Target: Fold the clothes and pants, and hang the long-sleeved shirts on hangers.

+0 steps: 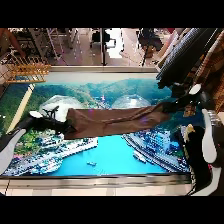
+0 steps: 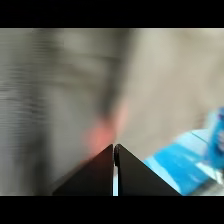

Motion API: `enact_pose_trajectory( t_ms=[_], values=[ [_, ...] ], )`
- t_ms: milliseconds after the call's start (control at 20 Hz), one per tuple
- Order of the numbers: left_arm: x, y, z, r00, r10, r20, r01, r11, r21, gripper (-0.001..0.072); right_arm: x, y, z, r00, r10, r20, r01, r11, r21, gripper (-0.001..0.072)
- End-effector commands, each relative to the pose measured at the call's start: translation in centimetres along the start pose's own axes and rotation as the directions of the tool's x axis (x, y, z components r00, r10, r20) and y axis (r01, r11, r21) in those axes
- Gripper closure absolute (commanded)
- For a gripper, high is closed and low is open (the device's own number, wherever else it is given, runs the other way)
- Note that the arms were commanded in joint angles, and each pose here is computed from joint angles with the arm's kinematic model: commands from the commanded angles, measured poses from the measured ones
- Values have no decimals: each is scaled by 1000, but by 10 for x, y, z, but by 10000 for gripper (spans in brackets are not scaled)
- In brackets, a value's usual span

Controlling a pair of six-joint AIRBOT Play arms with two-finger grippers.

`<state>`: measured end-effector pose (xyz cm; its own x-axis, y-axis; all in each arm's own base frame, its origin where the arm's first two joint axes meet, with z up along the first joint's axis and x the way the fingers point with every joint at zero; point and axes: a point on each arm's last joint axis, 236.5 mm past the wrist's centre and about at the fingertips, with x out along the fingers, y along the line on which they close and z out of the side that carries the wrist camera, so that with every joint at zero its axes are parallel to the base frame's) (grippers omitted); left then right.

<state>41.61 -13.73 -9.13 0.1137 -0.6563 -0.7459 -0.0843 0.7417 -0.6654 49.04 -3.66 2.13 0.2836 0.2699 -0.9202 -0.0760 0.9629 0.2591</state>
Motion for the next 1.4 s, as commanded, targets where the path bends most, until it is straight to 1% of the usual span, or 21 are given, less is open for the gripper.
enact_pose_trajectory(
  t_ms=[0, 100, 150, 250, 400, 500, 550, 600, 650, 700, 750, 800, 900, 1000, 1100, 1150, 1200, 1250, 1300, 1350],
  values=[
    [19, -3, 16, 995, 78, 66, -80, 996, 28, 702, -48, 58, 14, 994, 29, 102, -24, 999, -48, 699],
    [-17, -18, 33, 995, 42, 92, -47, 998, 52, 701, -46, 135, 18, 982, 152, 112, -140, 984, -109, 699],
    [-48, -28, 39, 994, 17, 107, -25, 997, 69, 699, -40, 176, 19, 972, 207, 116, -191, 972, -136, 699],
    [-116, -42, 42, 990, -17, 138, 3, 995, 105, 696, -20, 261, 21, 949, 278, 151, -246, 949, -200, 698],
    [-200, -45, 26, 976, -19, 218, -6, 993, 114, 696, 38, 401, -2, 896, 409, 173, -339, 881, -330, 698],
    [-230, -43, 17, 965, -10, 262, -19, 994, 108, 697, 84, 477, -35, 854, 493, 164, -393, 820, -416, 696],
    [-236, -43, 16, 961, -7, 276, -24, 994, 108, 697, 99, 507, -49, 830, 536, 156, -412, 777, -476, 666],
    [-237, -43, 16, 961, -3, 278, -28, 994, 108, 697, 108, 527, -59, 814, 564, 137, -430, 745, -510, 458],
    [-230, -43, 16, 965, 3, 263, -34, 993, 114, 695, 109, 532, -62, 819, 562, 114, -427, 730, -534, 248],
    [-220, -43, 15, 971, 13, 237, -42, 992, 120, 685, 105, 519, -54, 843, 528, 106, -389, 733, -558, 209],
    [-205, -42, 16, 977, 23, 214, -51, 991, 127, 677, 95, 492, -36, 871, 477, 113, -349, 765, -541, 209],
    [-188, -43, 18, 981, 23, 195, -52, 988, 147, 599, 84, 457, -16, 896, 426, 122, -318, 811, -492, 209],
    [-140, -46, 24, 988, 22, 152, -48, 985, 167, 589, 66, 371, 10, 938, 337, 82, -292, 894, -340, 209],
    [-90, -49, 27, 995, 24, 94, -43, 978, 204, 589, 58, 288, 8, 961, 276, -17, -274, 942, -194, 208],
    [-37, -43, 23, 999, 38, 24, -43, 975, 217, 589, 60, 228, -4, 957, 269, -106, -276, 959, -62, 197],
    [-16, -38, 21, 999, 47, -4, -45, 977, 209, 589, 64, 208, -11, 949, 286, -132, -290, 957, -5, 154],
    [4, -29, 20, 998, 58, -19, -53, 979, 196, 602, 69, 196, -15, 938, 317, -141, -313, 948, 50, 127],
    [16, -20, 22, 997, 66, -25, -61, 983, 175, 686, 75, 191, -19, 919, 366, -146, -359, 931, 71, 127],
    [24, -12, 24, 997, 73, -26, -69, 988, 137, 701, 83, 188, -22, 898, 416, -144, -406, 909, 96, 127],
    [28, -7, 26, 997, 78, -23, -75, 991, 115, 702, 93, 186, -22, 879, 458, -133, -444, 888, 122, 127]
  ],
)
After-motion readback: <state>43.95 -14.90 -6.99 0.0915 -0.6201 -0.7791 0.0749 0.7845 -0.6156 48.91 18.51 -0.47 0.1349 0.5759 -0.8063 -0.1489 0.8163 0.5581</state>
